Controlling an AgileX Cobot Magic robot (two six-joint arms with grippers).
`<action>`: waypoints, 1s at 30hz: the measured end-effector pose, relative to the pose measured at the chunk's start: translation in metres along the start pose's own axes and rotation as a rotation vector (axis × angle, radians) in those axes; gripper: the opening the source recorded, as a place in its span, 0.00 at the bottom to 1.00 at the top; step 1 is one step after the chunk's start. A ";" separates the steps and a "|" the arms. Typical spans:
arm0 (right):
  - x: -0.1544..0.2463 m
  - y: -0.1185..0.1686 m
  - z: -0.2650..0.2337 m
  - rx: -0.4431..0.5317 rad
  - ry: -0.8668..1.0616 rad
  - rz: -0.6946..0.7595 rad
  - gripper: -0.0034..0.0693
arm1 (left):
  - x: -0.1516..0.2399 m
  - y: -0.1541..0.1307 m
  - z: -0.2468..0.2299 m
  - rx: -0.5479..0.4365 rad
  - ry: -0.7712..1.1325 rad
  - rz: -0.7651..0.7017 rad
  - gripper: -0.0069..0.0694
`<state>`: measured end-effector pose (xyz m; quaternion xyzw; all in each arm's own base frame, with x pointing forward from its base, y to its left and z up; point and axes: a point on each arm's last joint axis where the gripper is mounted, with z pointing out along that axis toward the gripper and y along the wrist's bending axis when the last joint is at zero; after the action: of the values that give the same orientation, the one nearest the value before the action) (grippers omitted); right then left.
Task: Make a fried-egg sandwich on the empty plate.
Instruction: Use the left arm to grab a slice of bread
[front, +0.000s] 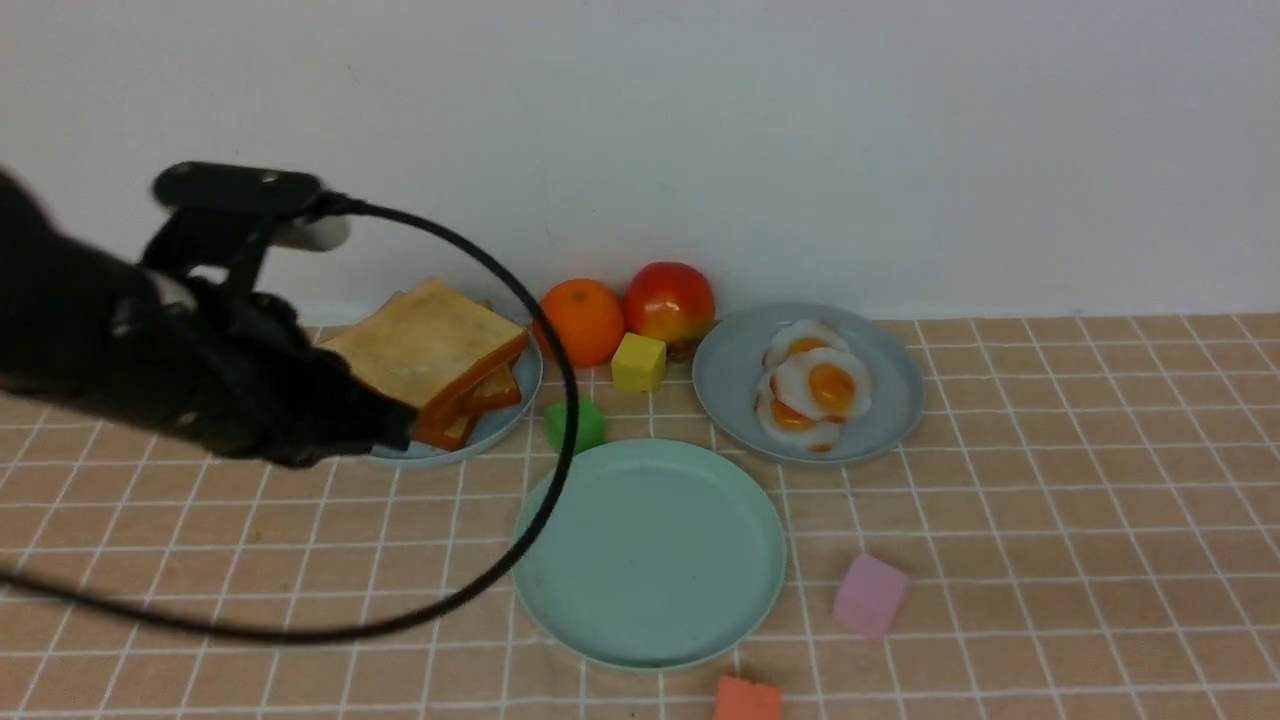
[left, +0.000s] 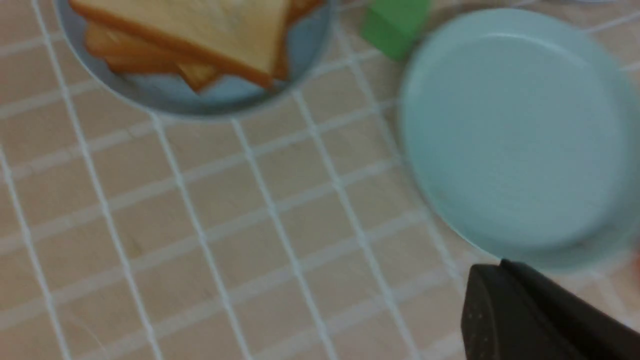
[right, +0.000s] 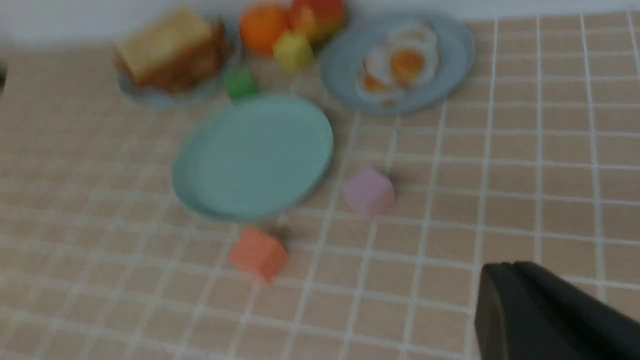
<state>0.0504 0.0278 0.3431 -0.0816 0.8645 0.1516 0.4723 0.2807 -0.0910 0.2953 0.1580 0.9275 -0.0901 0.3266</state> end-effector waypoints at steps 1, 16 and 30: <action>-0.007 0.001 -0.003 0.008 0.028 -0.031 0.05 | -0.011 0.004 0.018 -0.027 0.017 0.035 0.11; -0.016 0.001 -0.012 0.035 0.063 -0.090 0.05 | -0.075 0.031 0.131 -0.174 0.219 0.292 0.58; -0.020 0.005 -0.012 -0.008 0.021 -0.064 0.06 | -0.074 0.035 0.158 -0.191 0.175 0.406 0.58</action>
<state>0.0506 0.0286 0.3667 -0.1127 0.8656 0.1388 0.4677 0.4384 -0.1184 0.2180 0.3166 0.9058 0.0796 0.2699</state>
